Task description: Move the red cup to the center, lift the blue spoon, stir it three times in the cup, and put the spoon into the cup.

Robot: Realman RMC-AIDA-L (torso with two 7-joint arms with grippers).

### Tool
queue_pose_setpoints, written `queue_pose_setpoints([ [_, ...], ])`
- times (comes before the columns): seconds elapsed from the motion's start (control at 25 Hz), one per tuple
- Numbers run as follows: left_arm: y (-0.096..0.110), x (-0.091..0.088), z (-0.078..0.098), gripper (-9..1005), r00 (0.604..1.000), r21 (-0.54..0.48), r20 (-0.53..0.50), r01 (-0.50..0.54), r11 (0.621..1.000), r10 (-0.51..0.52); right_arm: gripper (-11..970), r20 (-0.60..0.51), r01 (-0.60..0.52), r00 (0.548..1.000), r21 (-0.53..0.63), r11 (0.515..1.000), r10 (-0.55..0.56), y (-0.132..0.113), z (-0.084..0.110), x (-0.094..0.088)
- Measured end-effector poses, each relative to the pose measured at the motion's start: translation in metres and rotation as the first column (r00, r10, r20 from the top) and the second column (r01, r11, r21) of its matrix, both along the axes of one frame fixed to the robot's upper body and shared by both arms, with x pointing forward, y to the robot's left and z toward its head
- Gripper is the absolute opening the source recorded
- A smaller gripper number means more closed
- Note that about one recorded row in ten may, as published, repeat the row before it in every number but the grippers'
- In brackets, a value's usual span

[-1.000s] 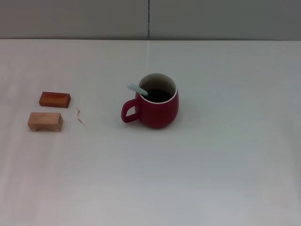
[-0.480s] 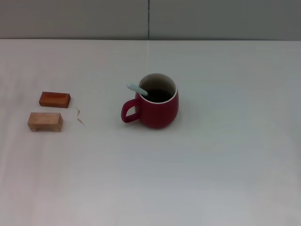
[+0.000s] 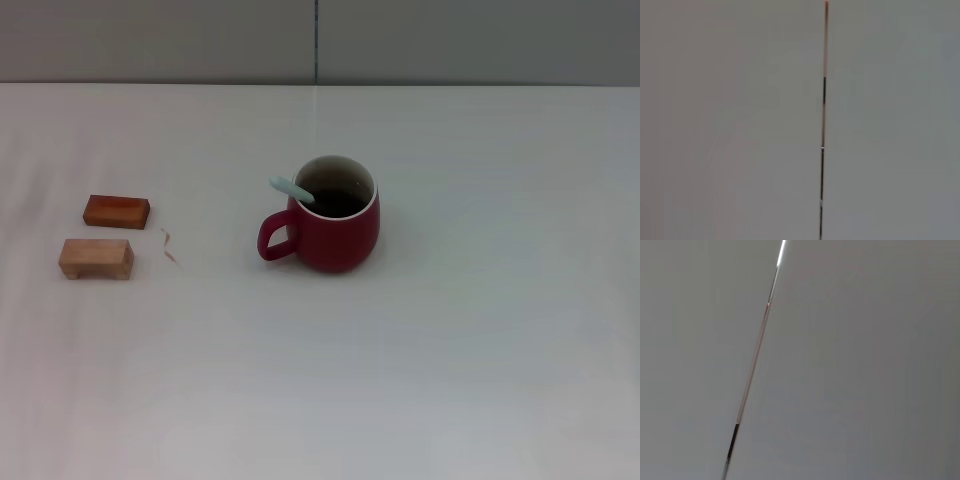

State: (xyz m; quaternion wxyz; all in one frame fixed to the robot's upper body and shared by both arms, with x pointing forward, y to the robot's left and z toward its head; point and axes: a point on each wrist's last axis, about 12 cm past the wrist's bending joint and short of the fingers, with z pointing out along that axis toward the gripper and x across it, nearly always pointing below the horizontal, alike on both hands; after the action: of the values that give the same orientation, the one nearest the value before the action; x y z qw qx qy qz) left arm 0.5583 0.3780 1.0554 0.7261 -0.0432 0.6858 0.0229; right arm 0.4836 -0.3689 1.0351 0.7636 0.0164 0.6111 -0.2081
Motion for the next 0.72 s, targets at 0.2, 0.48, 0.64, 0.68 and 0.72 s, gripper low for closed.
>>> queue_pose_setpoints([
  [0.2,0.0019,-0.0011,0.0003,819,1.000,-0.014,0.009,-0.018,1.000,0.018,694,0.007,0.000,1.000,0.003,1.000,0.000,0.0002,0.0006,-0.0003],
  [0.48,0.0000,-0.0008,-0.0006,829,1.000,-0.021,0.009,-0.017,1.000,0.017,694,0.017,-0.009,1.000,0.015,1.000,0.008,0.0036,0.0021,0.0039],
  [0.64,-0.0005,-0.0010,-0.0010,829,1.000,-0.033,0.010,-0.021,0.999,0.021,695,0.016,-0.011,1.000,0.017,1.000,0.011,0.0044,0.0025,0.0056],
  [0.68,-0.0009,-0.0013,-0.0013,829,1.000,-0.035,0.010,-0.022,0.999,0.022,695,0.018,-0.012,1.000,0.016,1.000,0.011,0.0044,0.0027,0.0058],
  [0.72,-0.0015,-0.0016,-0.0018,829,1.000,-0.038,0.010,-0.022,0.999,0.023,695,0.021,-0.012,1.000,0.014,1.000,0.012,0.0043,0.0034,0.0060],
])
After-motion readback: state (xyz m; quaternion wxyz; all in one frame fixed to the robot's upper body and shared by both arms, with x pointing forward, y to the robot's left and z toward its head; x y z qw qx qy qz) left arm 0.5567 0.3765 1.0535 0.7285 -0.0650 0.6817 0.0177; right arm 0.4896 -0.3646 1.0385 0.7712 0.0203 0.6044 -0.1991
